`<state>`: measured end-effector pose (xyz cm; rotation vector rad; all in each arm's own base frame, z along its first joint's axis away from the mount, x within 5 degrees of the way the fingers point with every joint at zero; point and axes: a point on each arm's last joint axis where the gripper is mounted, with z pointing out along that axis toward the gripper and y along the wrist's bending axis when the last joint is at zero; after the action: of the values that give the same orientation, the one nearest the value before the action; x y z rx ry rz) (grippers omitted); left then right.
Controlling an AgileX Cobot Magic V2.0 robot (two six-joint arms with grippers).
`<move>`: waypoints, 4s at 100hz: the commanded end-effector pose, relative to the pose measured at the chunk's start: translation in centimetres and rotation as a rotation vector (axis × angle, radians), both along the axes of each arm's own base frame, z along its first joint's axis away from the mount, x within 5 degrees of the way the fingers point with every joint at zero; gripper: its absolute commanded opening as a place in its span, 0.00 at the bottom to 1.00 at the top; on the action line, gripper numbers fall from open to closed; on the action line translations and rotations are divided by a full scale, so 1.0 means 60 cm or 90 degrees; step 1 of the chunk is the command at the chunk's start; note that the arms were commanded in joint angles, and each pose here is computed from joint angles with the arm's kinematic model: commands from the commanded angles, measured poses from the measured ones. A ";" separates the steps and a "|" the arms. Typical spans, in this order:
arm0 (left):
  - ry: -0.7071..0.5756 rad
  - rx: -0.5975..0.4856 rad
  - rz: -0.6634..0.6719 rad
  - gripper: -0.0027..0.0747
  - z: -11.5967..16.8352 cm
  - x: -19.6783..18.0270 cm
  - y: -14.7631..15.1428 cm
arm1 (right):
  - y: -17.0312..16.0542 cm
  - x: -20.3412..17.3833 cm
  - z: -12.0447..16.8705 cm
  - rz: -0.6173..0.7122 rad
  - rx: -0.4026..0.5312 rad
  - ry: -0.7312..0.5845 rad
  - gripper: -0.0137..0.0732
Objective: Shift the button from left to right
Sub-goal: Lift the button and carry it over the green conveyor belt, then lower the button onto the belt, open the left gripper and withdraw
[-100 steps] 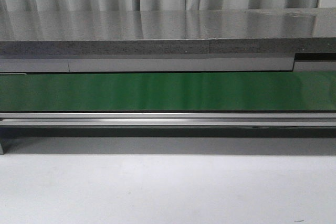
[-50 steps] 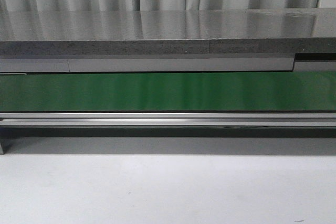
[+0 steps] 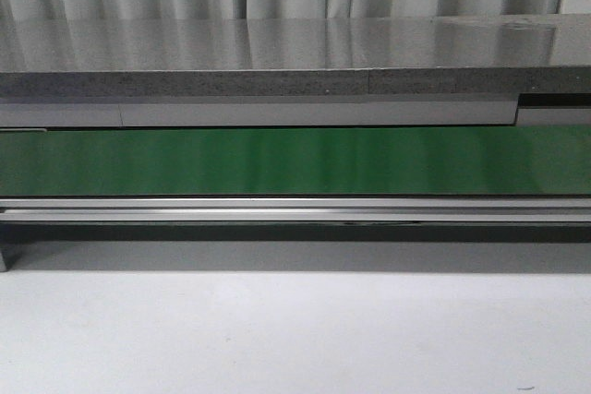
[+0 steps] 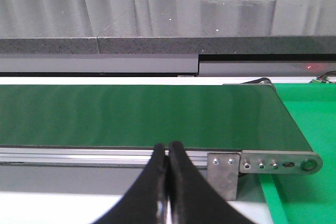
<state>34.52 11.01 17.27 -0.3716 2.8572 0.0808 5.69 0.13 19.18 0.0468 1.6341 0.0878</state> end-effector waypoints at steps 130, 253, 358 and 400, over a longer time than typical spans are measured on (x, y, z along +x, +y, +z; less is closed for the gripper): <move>-0.165 -0.020 -0.119 0.04 0.213 0.032 -0.102 | 0.001 -0.002 0.014 0.003 0.001 -0.064 0.08; -0.258 -0.032 -0.210 0.92 0.269 0.003 -0.181 | 0.001 -0.002 0.014 0.003 0.001 -0.064 0.08; -0.821 0.033 -0.205 0.92 0.232 -0.464 -0.199 | 0.001 -0.002 0.014 0.003 0.001 -0.064 0.08; -0.829 0.033 -0.206 0.92 0.199 -0.483 -0.198 | 0.001 -0.002 0.014 0.003 0.001 -0.064 0.08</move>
<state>5.47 -0.88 27.78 0.0939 1.6672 -0.0956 5.69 0.13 19.18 0.0468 1.6341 0.0878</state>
